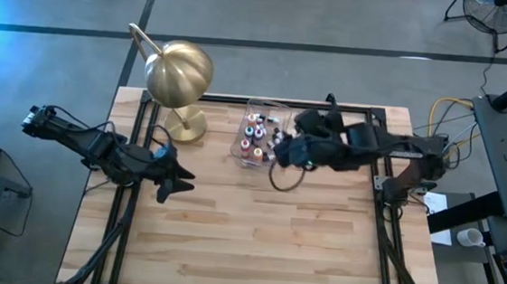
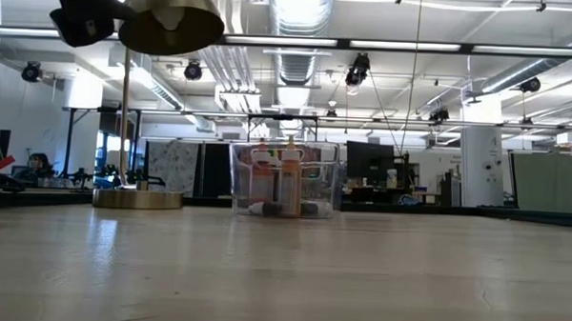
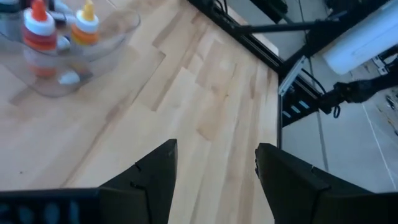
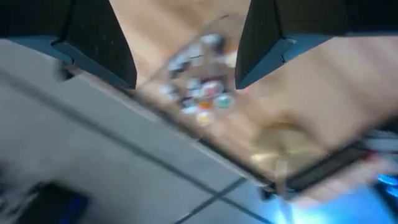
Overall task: Pick & Place food coloring
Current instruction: Return to Home Position
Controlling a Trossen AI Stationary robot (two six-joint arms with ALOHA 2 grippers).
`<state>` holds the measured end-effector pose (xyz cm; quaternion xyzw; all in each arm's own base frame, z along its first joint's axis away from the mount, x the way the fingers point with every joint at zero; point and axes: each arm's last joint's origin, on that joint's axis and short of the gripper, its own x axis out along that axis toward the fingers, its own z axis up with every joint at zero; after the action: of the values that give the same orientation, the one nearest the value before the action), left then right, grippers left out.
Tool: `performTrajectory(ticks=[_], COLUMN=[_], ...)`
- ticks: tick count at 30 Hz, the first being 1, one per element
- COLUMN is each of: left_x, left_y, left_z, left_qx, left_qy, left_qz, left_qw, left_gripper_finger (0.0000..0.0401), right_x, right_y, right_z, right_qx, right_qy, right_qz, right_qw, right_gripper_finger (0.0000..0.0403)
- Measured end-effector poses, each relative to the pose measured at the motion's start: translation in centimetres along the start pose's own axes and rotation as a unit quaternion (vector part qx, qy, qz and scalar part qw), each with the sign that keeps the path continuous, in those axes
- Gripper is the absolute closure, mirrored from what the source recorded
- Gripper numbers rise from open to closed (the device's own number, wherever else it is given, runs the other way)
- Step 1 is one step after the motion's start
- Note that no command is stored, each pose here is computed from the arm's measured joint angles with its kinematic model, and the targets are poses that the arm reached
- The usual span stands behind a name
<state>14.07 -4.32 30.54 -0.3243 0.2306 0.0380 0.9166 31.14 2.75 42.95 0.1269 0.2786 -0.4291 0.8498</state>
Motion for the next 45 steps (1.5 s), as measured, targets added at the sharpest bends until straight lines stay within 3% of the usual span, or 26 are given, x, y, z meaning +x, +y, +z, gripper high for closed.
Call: performTrajectory(ticks=[2,6,9,12,15,18,20,23,29,36,45], left_x=[-0.2,-0.1,0.0,0.3,0.6,0.8,0.9,0.9,0.7,0.2,0.3], left_y=[0.1,0.3,0.2,0.2,0.3,0.3,0.2,0.3,0.4,0.7,0.3], left_z=[0.1,0.2,0.4,0.5,0.5,0.5,0.4,0.4,0.4,0.4,0.9], left_qx=[0.003,0.021,0.027,0.039,0.049,0.047,0.043,0.037,0.038,0.038,-0.013], left_qy=[-0.013,-0.042,-0.051,-0.054,-0.052,-0.049,-0.043,-0.035,-0.038,-0.053,-0.081], left_qz=[0.008,0.039,0.044,0.046,0.054,0.057,0.052,0.049,0.051,0.073,0.052], left_qw=[1.0,0.998,0.997,0.997,0.996,0.996,0.997,0.998,0.997,0.995,0.995], left_gripper_finger=[0.0211,0.0211,0.0211,0.0211,0.0211,0.0211,0.0211,0.0211,0.0211,0.0211,0.0211], right_x=[-1.2,-2.8,-2.6,-1.4,0.8,3.4,4.8,6.0,4.4,3.1,3.6], right_y=[0.3,1.6,2.3,3.5,5.3,5.5,4.3,1.6,-4.9,-10.8,-15.1], right_z=[-0.2,-0.9,-1.5,-2.5,-4.2,-6.2,-7.4,-8.5,-9.4,-13.6,-19.4], right_qx=[0.041,-0.005,-0.025,-0.024,-0.008,0.01,0.033,0.088,0.124,0.121,0.135], right_qy=[-0.001,0.004,0.048,0.049,0.024,0.021,0.027,0.006,-0.128,-0.201,-0.226], right_qz=[0.027,0.089,0.153,0.208,0.285,0.386,0.436,0.462,0.497,0.467,0.472], right_qw=[0.999,0.996,0.987,0.977,0.958,0.922,0.899,0.882,0.849,0.853,0.842], right_gripper_finger=[0.0138,0.0144,0.0147,0.015,0.0148,0.0146,0.0145,0.0145,0.015,0.0149,0.0151])
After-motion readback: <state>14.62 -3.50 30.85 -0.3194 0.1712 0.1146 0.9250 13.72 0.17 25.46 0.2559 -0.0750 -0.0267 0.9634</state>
